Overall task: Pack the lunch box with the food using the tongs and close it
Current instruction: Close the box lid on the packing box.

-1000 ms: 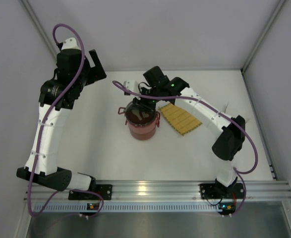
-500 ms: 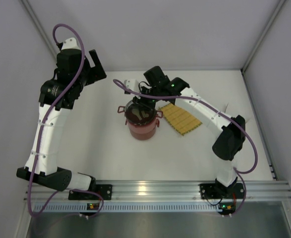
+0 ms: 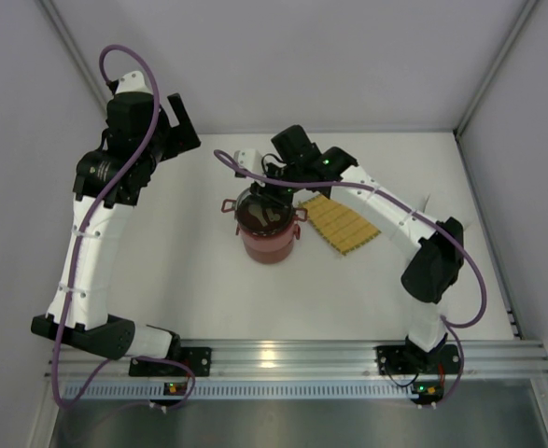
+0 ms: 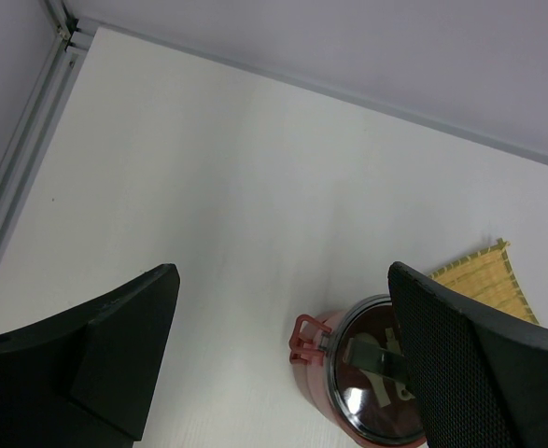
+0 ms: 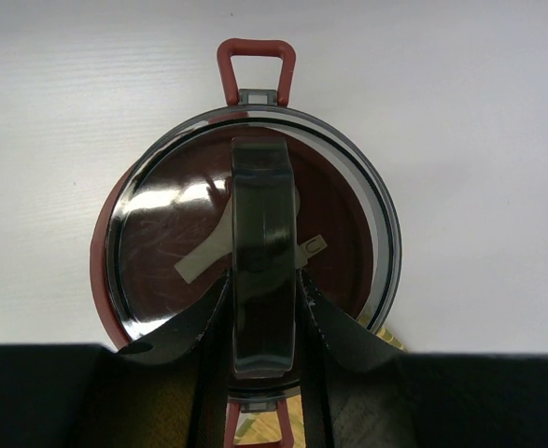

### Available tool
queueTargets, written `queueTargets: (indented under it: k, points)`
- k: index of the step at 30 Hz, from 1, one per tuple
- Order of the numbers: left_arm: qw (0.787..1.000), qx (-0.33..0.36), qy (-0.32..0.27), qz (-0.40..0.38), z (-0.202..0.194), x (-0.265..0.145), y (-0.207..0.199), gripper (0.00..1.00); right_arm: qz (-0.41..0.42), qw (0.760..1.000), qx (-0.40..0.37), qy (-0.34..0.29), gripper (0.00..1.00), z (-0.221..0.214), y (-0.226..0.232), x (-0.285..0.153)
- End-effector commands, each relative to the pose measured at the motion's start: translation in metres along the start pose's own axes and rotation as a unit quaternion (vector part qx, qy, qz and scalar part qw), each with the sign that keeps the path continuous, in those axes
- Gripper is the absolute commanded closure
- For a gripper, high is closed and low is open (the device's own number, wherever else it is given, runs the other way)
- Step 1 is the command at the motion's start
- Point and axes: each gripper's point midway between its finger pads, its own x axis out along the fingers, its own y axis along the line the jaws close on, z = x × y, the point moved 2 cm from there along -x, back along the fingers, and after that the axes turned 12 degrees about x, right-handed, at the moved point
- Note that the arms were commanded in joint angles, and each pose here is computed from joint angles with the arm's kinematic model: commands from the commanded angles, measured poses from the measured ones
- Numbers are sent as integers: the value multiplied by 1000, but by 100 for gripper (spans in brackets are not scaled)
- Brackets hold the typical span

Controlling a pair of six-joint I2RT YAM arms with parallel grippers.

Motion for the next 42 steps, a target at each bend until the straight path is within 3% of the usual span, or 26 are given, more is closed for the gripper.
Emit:
queueTargets:
  k: [1, 23, 42]
  points:
    - [1000, -2, -22, -3, 11, -4, 1, 1, -16, 1000, -6, -18, 97, 6, -7, -14]
    - [1000, -3, -20, -9, 10, -4, -1, 1, -32, 999, -3, -2, 96, 6, -7, -34]
    - [1000, -4, -22, -12, 11, -5, -1, 2, 15, 1000, 13, 12, 94, -4, 8, -25]
